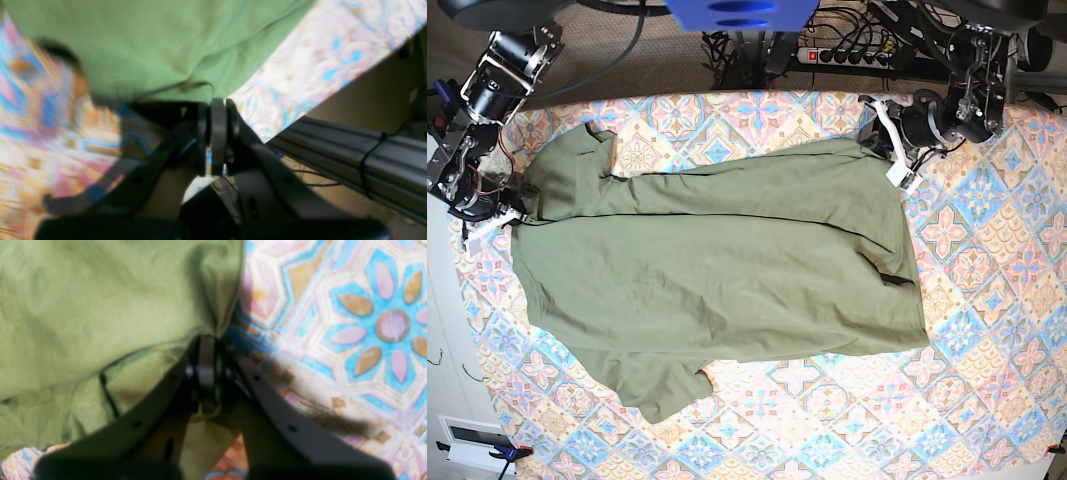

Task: Layout the t-shirt on the table in an organized manner, then fold the t-shirt properly
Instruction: 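Grasp the side edge with the left gripper and pull it taut, then drag the grasped edge with the left gripper away from the right gripper, then reach the left gripper down to the shirt hem corner and grasp it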

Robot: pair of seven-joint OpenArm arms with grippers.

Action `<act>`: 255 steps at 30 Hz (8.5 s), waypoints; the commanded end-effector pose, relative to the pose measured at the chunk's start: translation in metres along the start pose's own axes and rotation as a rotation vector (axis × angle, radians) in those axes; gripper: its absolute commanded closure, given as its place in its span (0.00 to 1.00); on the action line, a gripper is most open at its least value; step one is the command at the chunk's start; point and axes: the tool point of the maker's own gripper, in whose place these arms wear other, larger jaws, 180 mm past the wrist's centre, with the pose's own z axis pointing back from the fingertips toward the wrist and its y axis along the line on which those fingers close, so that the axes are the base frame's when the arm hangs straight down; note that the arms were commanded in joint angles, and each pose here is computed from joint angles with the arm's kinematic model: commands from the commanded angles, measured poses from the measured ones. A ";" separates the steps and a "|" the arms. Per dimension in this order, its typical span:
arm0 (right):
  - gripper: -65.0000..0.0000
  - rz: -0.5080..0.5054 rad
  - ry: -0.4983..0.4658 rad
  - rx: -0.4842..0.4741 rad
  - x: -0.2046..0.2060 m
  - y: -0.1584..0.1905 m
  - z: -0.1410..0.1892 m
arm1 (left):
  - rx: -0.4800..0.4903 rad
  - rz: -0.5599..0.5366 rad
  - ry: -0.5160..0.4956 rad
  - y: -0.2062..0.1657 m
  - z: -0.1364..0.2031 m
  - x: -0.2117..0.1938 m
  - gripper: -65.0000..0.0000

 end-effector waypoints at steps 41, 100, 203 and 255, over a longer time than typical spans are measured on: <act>0.97 0.017 -0.059 -0.009 0.023 -0.004 0.011 | 0.133 0.121 -0.118 0.042 0.056 -0.016 0.68; 0.97 0.017 -0.060 -0.011 0.024 -0.004 0.011 | -0.129 0.161 -0.084 -0.021 -0.029 -0.004 0.94; 0.97 0.102 -0.119 -0.173 0.078 -0.016 0.020 | 0.146 0.421 -0.531 0.195 0.011 0.179 0.33; 0.97 0.095 -0.112 -0.144 0.073 -0.004 0.012 | 0.094 0.574 -0.575 0.180 -0.027 0.173 0.37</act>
